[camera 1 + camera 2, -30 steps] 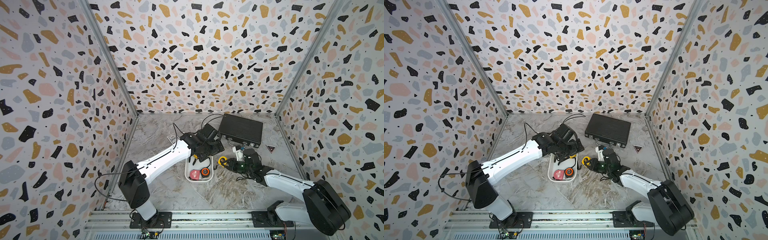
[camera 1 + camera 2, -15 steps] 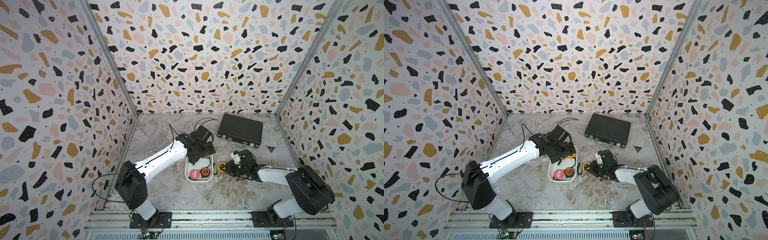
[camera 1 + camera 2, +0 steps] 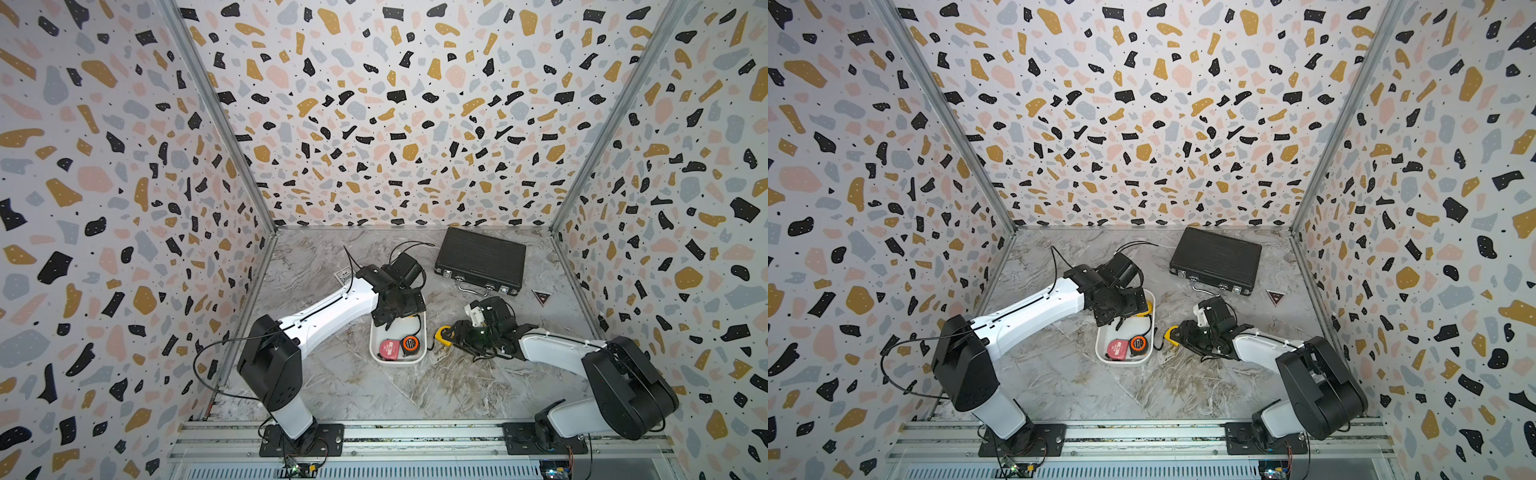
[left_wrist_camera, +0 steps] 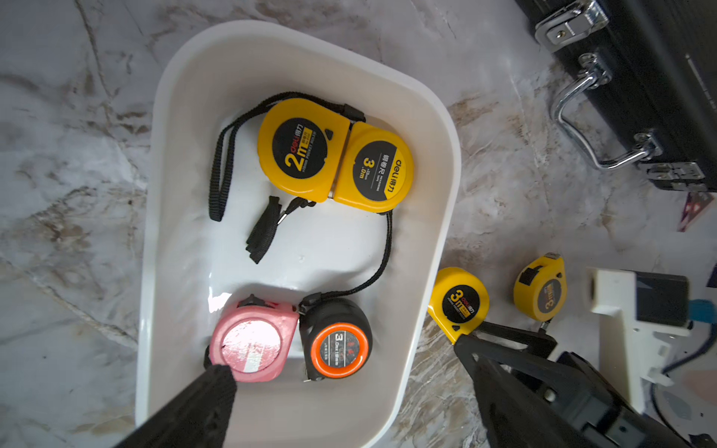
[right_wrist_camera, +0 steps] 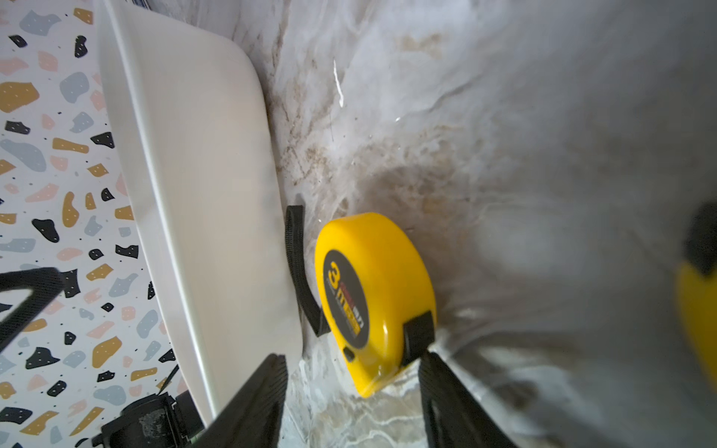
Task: Take the tape measure out of the storage box
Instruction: Place the tape measure at the center of the board, then pick up the tape measure from the storage box.
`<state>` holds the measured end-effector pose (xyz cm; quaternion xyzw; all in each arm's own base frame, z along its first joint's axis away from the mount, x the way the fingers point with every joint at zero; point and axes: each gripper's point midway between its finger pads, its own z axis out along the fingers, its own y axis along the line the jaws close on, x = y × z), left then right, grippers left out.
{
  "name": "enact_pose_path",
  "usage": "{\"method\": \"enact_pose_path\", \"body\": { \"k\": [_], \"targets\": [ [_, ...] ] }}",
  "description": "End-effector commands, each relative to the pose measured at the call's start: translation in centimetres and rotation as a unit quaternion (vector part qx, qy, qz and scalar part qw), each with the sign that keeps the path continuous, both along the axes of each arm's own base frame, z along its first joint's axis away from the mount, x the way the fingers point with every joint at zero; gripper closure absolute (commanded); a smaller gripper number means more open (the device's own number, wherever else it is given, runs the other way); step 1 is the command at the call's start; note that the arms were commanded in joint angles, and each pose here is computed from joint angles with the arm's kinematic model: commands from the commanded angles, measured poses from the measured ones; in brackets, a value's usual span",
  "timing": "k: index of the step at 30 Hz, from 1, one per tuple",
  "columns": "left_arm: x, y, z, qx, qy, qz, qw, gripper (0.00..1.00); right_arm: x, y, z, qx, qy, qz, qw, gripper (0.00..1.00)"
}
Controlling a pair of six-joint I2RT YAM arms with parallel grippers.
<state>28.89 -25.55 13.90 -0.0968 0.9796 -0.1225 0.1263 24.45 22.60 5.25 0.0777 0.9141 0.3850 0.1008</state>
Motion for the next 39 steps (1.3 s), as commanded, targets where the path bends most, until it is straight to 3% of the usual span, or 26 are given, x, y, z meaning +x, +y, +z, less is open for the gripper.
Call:
{"method": "enact_pose_path", "body": {
  "k": [1,10,17,22,39],
  "targets": [
    [0.9,0.8,0.5,0.033,-0.015,-0.015,0.999,0.0,-0.5,-0.8,1.0,-0.033,-0.007,0.019,0.999,0.35],
    [2.9,1.5,-1.5,0.1,-0.017,-0.061,0.993,0.01,-1.2,-1.9,2.6,-0.051,-0.024,0.021,0.998,0.25],
    [5.0,2.0,-3.7,0.153,-0.011,-0.101,0.983,0.13,-1.4,-2.2,3.6,-0.052,-0.035,0.013,0.998,0.23],
    [6.2,2.2,-5.2,0.168,-0.006,-0.12,0.978,0.19,-1.4,-2.3,3.6,-0.053,-0.036,0.011,0.998,0.24],
    [7.8,2.0,-8.1,0.189,0.001,-0.137,0.972,0.22,-1.2,-2.4,2.8,-0.053,-0.031,0.009,0.998,0.25]
  ]
}}
